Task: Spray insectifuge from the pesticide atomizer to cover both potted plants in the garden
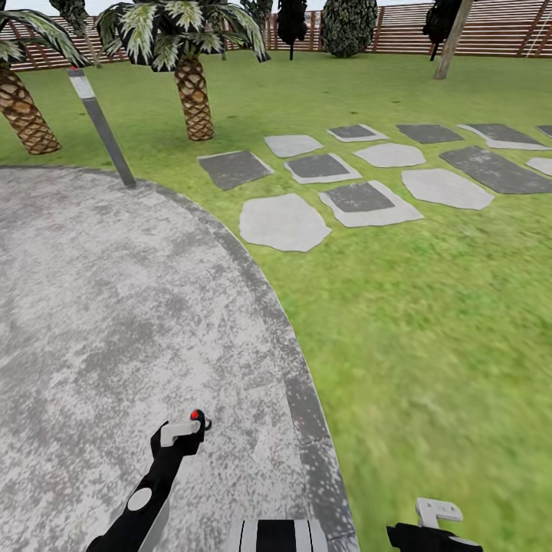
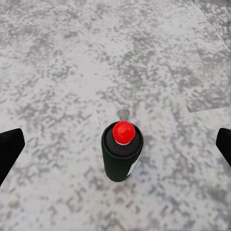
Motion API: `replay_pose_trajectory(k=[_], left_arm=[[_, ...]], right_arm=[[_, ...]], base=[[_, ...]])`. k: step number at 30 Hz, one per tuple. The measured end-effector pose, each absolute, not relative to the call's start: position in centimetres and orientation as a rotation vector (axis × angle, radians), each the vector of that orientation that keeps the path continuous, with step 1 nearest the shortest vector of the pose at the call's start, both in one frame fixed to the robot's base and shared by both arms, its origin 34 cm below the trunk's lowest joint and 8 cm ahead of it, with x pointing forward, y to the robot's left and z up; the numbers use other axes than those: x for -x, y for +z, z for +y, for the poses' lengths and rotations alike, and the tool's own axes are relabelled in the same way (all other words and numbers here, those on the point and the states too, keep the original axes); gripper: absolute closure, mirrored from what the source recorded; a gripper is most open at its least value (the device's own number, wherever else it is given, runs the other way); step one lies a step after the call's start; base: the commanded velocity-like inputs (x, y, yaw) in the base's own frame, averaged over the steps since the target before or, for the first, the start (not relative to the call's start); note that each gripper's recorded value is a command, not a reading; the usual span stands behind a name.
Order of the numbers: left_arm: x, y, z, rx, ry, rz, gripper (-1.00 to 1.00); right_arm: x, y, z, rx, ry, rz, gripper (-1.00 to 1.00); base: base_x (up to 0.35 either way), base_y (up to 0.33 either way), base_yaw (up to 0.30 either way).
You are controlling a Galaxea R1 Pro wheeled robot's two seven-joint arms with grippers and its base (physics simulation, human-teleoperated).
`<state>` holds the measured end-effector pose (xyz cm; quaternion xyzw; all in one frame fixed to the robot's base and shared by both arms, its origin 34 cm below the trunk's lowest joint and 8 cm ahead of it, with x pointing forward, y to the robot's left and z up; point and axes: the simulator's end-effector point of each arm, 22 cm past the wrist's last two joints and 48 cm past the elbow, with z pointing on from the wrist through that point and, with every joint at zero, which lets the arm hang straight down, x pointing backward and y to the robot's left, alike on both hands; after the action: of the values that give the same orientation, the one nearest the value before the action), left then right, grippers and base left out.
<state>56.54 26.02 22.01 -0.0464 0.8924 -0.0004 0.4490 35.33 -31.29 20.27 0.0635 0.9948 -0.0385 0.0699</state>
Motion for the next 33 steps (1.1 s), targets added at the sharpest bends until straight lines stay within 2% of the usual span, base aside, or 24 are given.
replay_pose_trajectory(k=[14, 24, 33], left_arm=[[-56.5, 22.0, 26.0, 0.115, 0.000, 2.207, -1.00], [-56.5, 22.0, 26.0, 0.116, -0.001, 2.207, -1.00], [-56.5, 22.0, 26.1, 0.118, 0.000, 2.207, -1.00]], right_arm=[[-35.3, 20.3, -31.3, -0.191, -0.116, 2.993, -1.00], [-35.3, 20.3, -31.5, -0.197, -0.119, 2.993, -1.00], [-36.7, 21.1, -31.5, -0.191, -0.121, 2.958, -1.00]], base=[[0.094, -0.033, -0.002], [0.039, 0.022, -0.179], [0.001, 0.000, -0.036]])
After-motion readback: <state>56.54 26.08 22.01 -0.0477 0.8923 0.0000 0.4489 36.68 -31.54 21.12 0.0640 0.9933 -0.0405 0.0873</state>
